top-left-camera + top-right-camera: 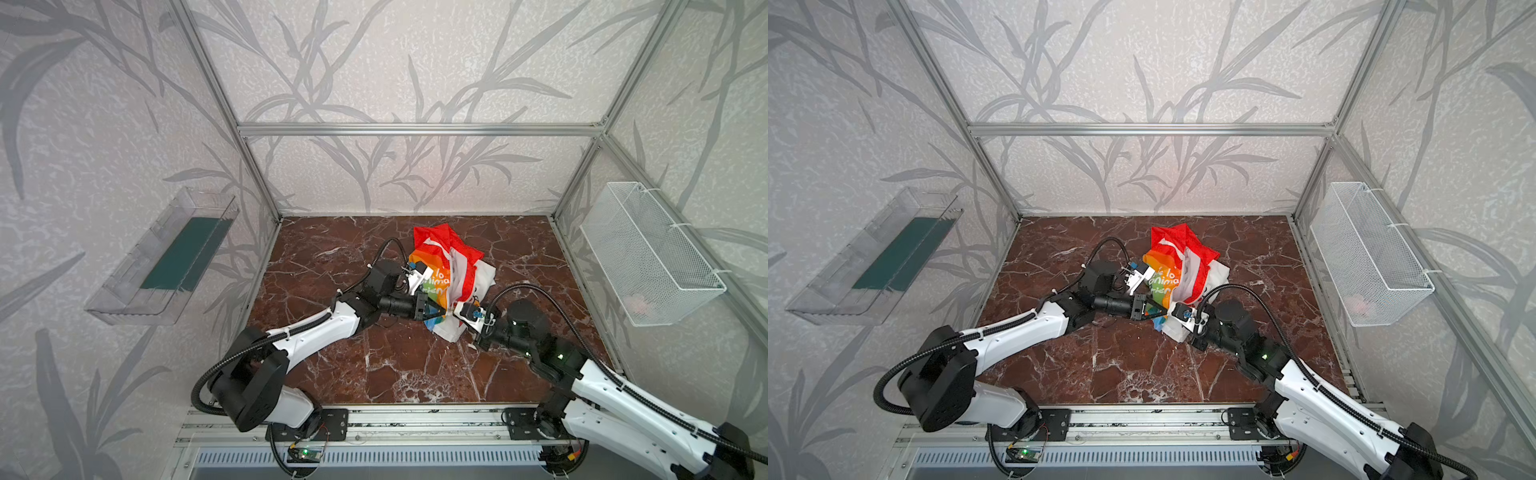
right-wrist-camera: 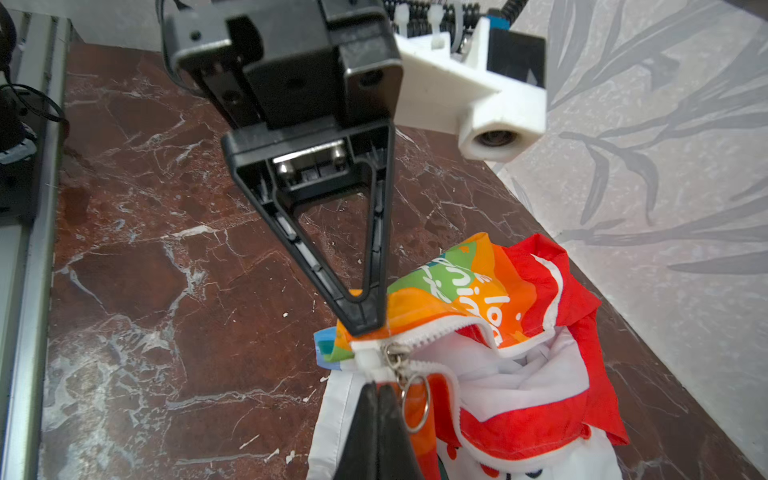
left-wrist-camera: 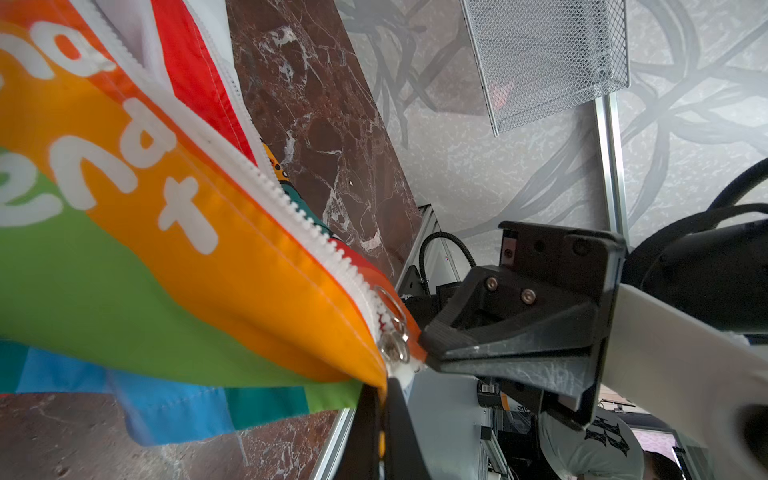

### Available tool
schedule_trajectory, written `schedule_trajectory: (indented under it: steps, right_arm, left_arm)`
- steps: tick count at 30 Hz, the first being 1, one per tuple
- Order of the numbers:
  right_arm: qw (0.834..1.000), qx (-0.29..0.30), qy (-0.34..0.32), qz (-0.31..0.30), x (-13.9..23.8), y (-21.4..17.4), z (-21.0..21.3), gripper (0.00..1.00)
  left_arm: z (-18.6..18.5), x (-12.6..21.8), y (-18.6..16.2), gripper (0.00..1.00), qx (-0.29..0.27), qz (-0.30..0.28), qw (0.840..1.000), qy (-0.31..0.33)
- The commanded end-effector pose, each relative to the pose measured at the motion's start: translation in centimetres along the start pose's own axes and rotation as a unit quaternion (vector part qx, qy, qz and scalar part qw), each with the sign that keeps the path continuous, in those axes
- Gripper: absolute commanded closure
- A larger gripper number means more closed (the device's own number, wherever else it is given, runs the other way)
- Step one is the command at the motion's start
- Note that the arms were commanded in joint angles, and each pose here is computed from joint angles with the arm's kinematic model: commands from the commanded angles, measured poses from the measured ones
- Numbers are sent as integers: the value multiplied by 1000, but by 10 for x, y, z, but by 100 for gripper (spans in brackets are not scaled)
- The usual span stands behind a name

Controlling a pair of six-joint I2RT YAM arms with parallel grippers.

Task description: Zip up the jacket

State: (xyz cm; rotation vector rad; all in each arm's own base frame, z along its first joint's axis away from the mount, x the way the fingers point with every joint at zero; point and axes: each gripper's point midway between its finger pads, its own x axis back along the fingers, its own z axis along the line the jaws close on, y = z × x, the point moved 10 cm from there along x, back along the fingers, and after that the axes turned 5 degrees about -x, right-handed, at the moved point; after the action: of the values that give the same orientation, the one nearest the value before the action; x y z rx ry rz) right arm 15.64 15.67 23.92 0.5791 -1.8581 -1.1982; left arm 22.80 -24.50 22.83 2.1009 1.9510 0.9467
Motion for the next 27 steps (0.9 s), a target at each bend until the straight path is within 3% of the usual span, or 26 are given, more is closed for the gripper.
schedule_trajectory:
  steps: [1, 10, 15, 18, 20, 27]
  right_arm:
    - [999, -36, 38, -11, 1, 12, 0, 100]
    - [997, -55, 59, 7, -7, 10, 0, 95]
    - [997, -56, 45, 5, -7, 10, -3, 80]
    - [998, -53, 42, 0, -6, 11, -4, 85]
    - [998, -51, 43, 2, -6, 11, -5, 100]
    - [997, -55, 47, 5, -7, 10, -6, 100]
  left_arm:
    - [-3, 6, -1, 100, -5, 2, 1000, 10]
    - [-3, 8, -4, 100, -8, 3, 1000, 18]
    - [-3, 8, -4, 100, -8, 4, 1000, 19]
    - [-3, 9, -5, 100, -7, 3, 1000, 19]
    - [-3, 9, -5, 100, -6, 2, 1000, 19]
    - [-3, 9, -6, 100, -7, 4, 1000, 20]
